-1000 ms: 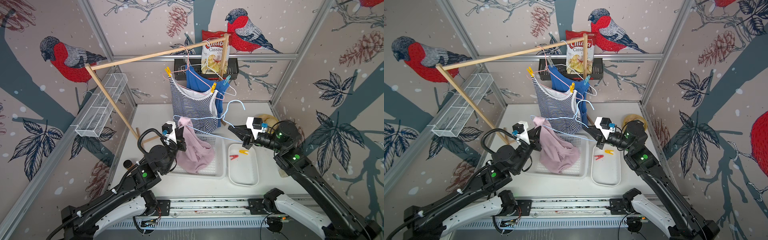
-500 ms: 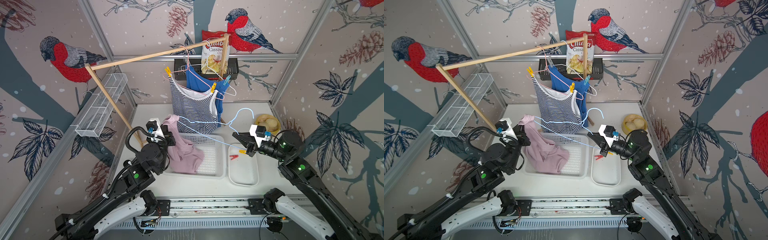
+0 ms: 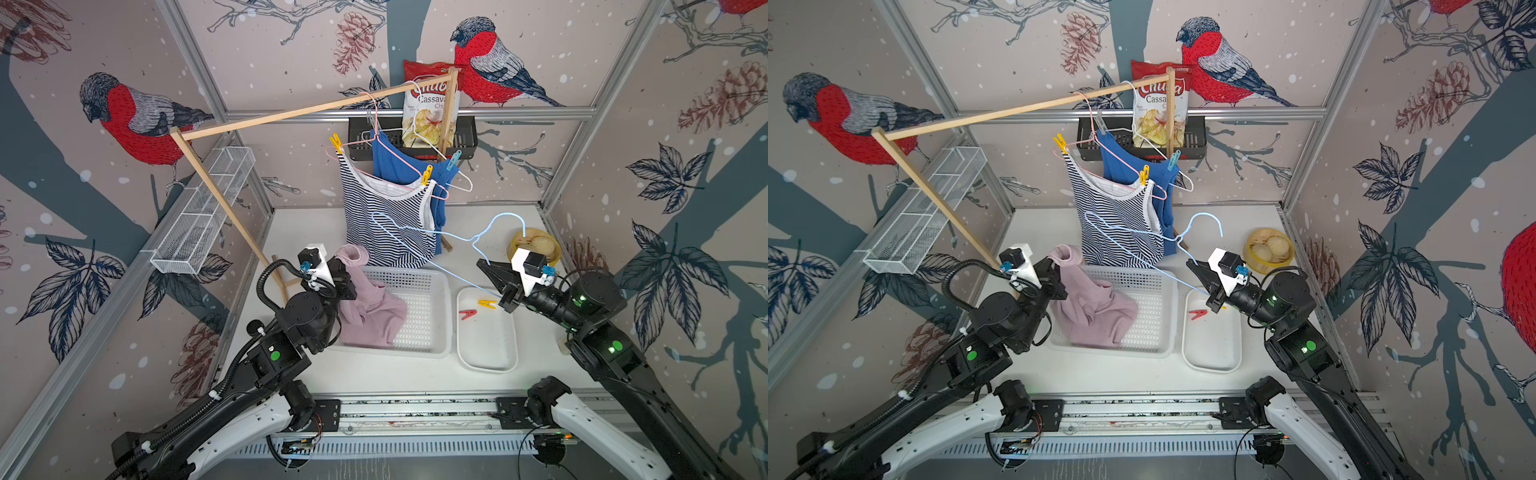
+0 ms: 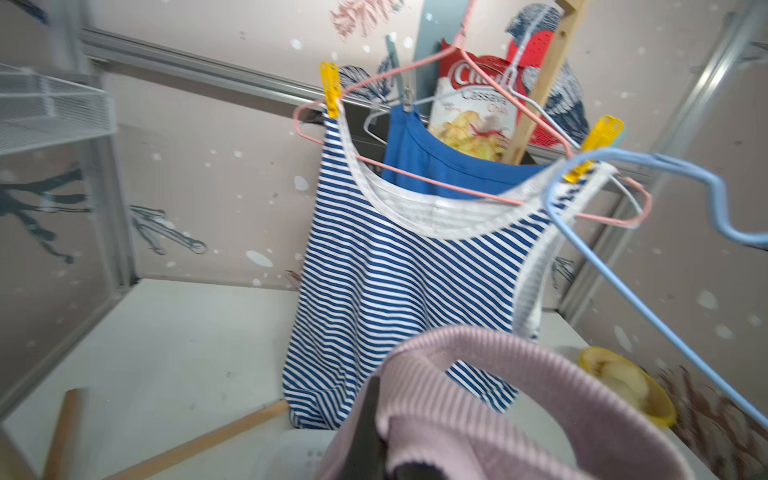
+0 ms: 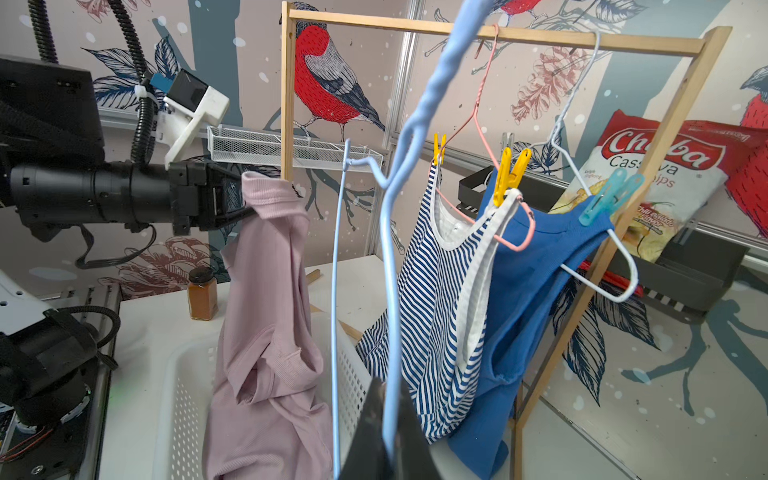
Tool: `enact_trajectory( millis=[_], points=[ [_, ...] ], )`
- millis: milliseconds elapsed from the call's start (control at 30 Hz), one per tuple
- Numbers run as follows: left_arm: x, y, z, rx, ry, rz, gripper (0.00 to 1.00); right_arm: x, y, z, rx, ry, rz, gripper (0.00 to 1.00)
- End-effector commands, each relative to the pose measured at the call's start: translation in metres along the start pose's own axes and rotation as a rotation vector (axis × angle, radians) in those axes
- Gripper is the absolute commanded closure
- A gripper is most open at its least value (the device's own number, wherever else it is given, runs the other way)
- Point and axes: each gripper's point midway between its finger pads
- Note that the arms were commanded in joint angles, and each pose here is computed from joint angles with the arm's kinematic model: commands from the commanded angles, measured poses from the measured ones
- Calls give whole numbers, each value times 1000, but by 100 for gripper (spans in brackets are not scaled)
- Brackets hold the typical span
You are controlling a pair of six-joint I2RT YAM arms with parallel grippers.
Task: Remove the clothespins securing tank tops to the hanger
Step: Place the tank top in the basket.
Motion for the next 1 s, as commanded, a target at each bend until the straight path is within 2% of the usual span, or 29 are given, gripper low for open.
enact_trajectory(
  millis=[0, 167, 267, 367, 600, 733, 867, 900, 967],
  points=[
    [-4, -5, -57, -332, -60, 4, 100, 24, 4, -14, -37, -33, -69, 100],
    [-49, 13, -81, -406, -13, 150, 100, 32, 18, -20, -5, -49, -93, 100],
    [-78, 20, -70, -366, -10, 180, 100, 31, 25, -25, 9, -48, -98, 100],
    [-110, 28, -50, -276, 61, 235, 100, 29, 30, -30, 28, -47, -105, 100],
    [-191, 37, -8, -96, 172, 457, 100, 24, 41, -31, 135, -58, -125, 100],
    [-234, 32, 0, -87, 210, 612, 100, 8, 52, -32, 186, -47, -85, 100],
    [-251, 34, 0, -79, 270, 700, 100, -4, 59, -36, 207, -27, -73, 100],
    [-250, 36, -1, -77, 279, 701, 89, -6, 59, -36, 216, -24, -73, 100],
    [-242, 38, -6, -90, 282, 681, 52, -10, 61, -35, 230, -17, -70, 100]
  ],
)
Point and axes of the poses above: each gripper's point midway between its finger pads, its own y axis out along the fingers, its own z axis along the line the jaws close on, x = y × z, and after that the axes turned 9 degrees about -y, right-handed
